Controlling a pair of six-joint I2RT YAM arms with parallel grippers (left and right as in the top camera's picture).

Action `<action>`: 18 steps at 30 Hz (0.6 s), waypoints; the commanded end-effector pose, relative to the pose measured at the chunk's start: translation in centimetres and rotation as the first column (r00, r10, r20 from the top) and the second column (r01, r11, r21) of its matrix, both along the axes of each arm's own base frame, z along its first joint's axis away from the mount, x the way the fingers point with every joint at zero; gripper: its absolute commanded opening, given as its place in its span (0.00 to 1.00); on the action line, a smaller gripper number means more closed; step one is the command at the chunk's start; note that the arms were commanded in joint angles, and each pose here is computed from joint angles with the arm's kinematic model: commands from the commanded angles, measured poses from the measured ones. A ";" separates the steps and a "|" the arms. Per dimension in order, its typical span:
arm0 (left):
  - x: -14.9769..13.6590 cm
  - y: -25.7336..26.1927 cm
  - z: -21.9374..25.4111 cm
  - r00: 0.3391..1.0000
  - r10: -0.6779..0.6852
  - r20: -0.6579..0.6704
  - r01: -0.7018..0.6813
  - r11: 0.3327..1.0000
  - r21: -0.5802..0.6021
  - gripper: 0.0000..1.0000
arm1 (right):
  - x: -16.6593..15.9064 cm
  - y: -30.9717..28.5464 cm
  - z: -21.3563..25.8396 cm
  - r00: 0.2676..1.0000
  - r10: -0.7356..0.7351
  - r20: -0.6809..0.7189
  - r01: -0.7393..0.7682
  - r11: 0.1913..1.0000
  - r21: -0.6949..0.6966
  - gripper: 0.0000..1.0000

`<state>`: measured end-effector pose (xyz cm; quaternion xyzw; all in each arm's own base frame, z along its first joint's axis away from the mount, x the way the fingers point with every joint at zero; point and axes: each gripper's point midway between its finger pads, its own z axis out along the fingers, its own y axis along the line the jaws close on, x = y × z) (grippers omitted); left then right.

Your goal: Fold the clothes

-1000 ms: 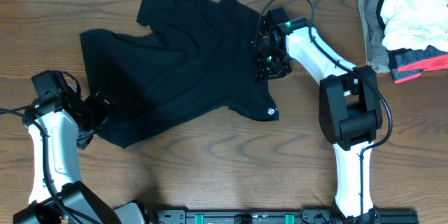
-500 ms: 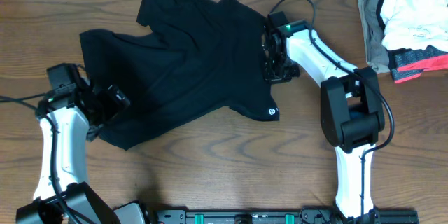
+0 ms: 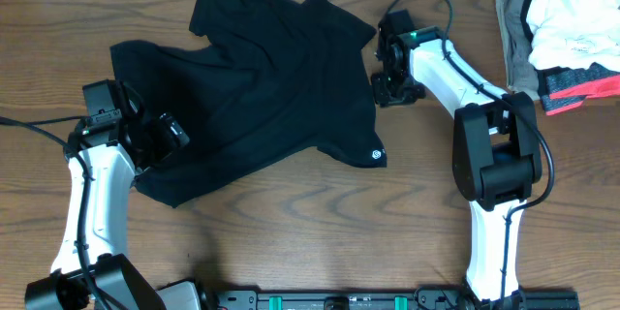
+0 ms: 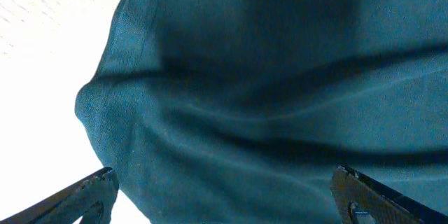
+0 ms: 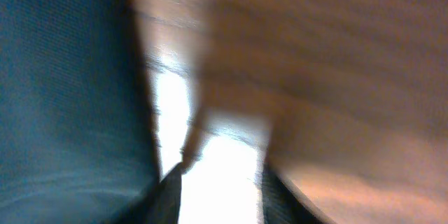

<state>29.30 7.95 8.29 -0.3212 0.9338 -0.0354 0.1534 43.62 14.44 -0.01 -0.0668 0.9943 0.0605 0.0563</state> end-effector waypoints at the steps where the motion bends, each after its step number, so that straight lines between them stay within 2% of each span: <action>1: -0.1 0.3 0.0 1.000 -0.010 -0.007 0.010 1.000 0.026 0.98 | -0.6 3.5 0.4 0.995 0.100 0.000 -0.098 0.976 0.195 0.50; 4: -0.1 0.4 0.0 1.000 -0.010 -0.006 0.010 1.000 0.026 0.98 | -0.5 4.7 0.2 0.994 0.113 0.005 -0.111 0.960 0.257 0.52; 11: 0.0 0.4 0.0 1.000 -0.010 -0.004 0.010 1.000 0.027 0.98 | -1.1 5.2 -0.8 0.992 0.121 -0.034 -0.106 0.952 0.287 0.43; 18: 0.0 0.4 0.0 1.000 -0.011 -0.004 0.011 1.000 0.027 0.98 | -0.6 4.3 -0.2 0.995 0.091 -0.041 -0.071 0.935 0.348 0.43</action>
